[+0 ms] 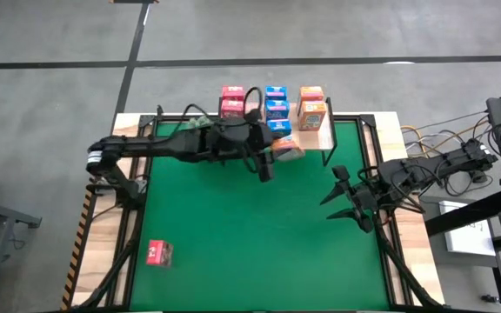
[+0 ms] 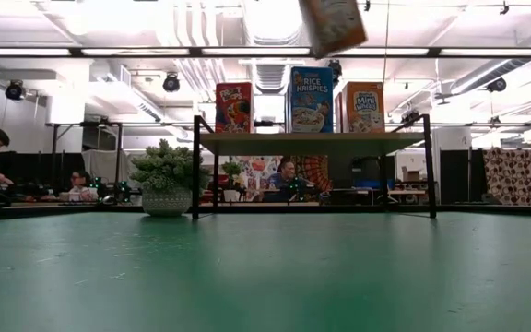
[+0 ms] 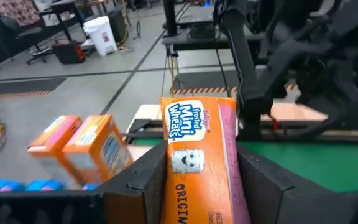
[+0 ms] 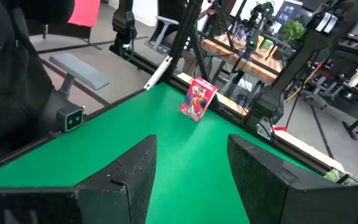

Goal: Stack cereal on shelf
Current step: Put the orange cereal box on the shelf aligned with the other orange cereal box

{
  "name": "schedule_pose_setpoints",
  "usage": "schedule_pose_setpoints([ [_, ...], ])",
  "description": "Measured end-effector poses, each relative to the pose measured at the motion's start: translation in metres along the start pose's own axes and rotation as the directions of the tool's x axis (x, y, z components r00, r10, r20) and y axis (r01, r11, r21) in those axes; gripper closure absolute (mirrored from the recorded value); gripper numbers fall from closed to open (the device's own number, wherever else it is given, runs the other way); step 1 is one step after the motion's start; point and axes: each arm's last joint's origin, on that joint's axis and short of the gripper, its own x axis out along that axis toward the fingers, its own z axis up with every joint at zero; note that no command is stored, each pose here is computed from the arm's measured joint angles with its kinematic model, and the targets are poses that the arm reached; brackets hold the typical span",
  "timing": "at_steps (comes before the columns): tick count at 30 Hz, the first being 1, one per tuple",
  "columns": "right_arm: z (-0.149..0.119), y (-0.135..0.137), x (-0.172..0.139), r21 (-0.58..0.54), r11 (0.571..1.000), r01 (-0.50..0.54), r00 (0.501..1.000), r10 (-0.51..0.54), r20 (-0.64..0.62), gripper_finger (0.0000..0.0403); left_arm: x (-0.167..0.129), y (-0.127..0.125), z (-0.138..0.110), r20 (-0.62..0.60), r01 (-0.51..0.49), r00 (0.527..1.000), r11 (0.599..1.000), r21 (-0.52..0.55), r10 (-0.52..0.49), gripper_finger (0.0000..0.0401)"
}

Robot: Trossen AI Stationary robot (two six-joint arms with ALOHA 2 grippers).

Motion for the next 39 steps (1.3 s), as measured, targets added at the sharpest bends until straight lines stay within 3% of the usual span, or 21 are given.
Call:
schedule_pose_setpoints([
  [6, -0.002, 0.001, -0.004, -0.006, 1.000, -0.006, 1.000, 0.006, -0.015, 0.0218, 0.034, 0.012, 0.009, 0.046, -0.019, 0.999, 1.000, 0.002, 0.019, 0.0266],
  [15, -0.004, 0.002, -0.005, 0.008, 1.000, -0.013, 0.999, 0.014, -0.033, 0.0218, 0.081, 0.020, 0.016, 0.015, -0.046, 0.999, 0.999, 0.025, 0.046, 0.0263],
  [23, -0.006, 0.003, -0.005, 0.012, 1.000, -0.021, 0.998, 0.022, -0.053, 0.0218, 0.117, 0.024, 0.002, -0.074, -0.051, 0.996, 0.997, 0.063, 0.055, 0.0262],
  [39, -0.006, 0.003, -0.005, 0.029, 0.999, -0.021, 0.998, 0.023, -0.053, 0.0218, 0.149, 0.047, -0.029, -0.141, -0.095, 0.985, 0.993, 0.067, 0.104, 0.0262],
])
